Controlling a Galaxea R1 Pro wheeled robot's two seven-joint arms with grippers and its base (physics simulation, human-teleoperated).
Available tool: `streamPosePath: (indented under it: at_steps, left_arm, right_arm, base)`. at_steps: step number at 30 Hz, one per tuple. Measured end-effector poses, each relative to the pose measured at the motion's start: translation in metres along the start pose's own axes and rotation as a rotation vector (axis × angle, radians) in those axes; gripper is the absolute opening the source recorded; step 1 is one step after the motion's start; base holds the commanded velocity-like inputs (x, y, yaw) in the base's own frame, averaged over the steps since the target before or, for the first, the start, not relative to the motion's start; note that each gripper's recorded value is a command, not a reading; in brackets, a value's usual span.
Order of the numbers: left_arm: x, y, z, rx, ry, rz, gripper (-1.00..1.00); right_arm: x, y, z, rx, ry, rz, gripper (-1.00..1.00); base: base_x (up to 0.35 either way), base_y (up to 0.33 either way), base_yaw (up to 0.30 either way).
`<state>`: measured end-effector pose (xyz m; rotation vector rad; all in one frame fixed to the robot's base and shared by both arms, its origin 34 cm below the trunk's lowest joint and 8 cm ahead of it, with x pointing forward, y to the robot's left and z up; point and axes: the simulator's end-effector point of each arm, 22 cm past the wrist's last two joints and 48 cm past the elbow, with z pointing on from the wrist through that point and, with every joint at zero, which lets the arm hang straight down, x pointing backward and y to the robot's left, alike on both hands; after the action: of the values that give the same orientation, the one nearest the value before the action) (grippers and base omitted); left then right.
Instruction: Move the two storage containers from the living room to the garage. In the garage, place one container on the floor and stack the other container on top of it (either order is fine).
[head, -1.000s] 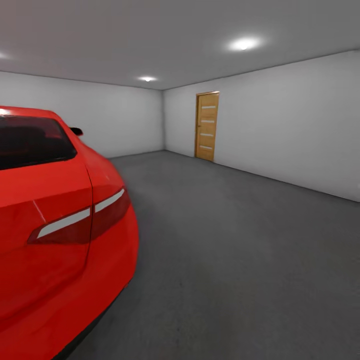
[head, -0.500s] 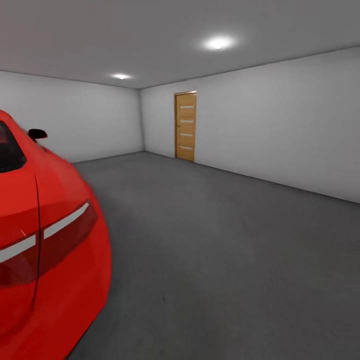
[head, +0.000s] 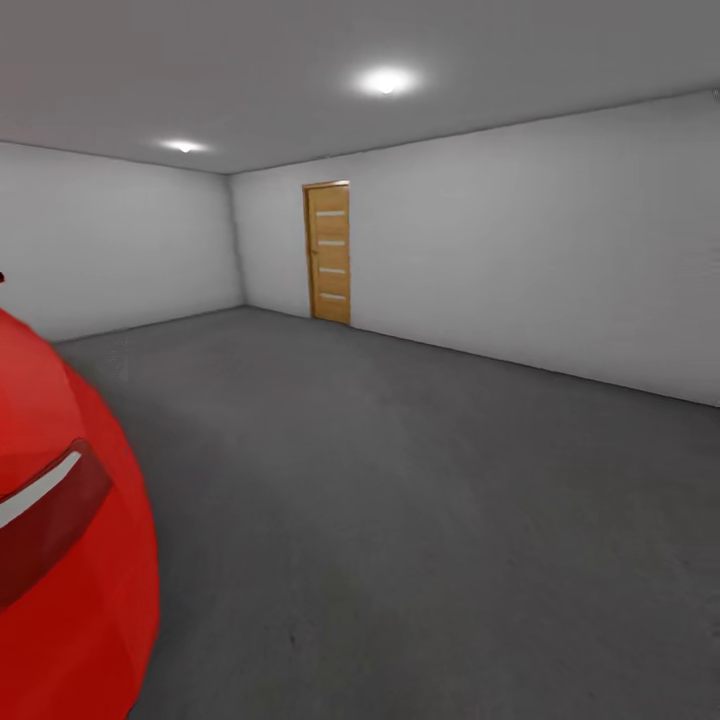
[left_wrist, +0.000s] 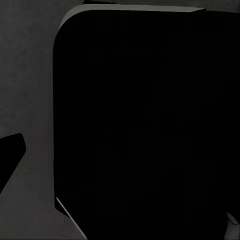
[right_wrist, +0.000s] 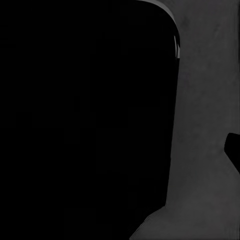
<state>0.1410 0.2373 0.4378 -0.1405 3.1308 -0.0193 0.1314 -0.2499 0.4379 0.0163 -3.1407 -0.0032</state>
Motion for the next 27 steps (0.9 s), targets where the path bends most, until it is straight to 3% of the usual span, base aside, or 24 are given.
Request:
streamPosePath:
  at_steps: [6, 16, 19, 22, 27]
  left_arm:
    - [0.0000, 0.0006, 0.0000, -0.003, 0.000, -0.005, 1.00]
    - [0.0001, 0.0009, 0.0000, -0.004, 0.000, -0.020, 1.00]
    - [0.0001, 0.0010, 0.0000, -0.004, 0.000, -0.022, 1.00]
    - [0.0001, 0.0011, 0.0000, -0.005, 0.000, -0.024, 1.00]
    - [-0.0001, 0.0012, 0.0000, -0.005, -0.001, -0.024, 1.00]
  right_arm:
    - [-0.0001, 0.0001, 0.0000, 0.000, 0.000, -0.003, 1.00]
    - [0.0001, -0.0027, 0.0000, 0.000, 0.002, -0.012, 1.00]
    - [0.0004, -0.0022, 0.0000, -0.001, 0.003, -0.033, 1.00]
    - [0.0003, 0.0000, 0.0000, -0.005, 0.003, -0.105, 1.00]
    - [-0.0003, 0.0013, 0.0000, -0.008, 0.000, -0.122, 1.00]
  base:
    - [0.322, 0.000, -0.207]
    - [0.322, 0.000, -0.027]
    - [0.322, 0.000, -0.002]
    - [0.322, 0.000, 0.000]
    - [0.322, 0.000, 0.000]
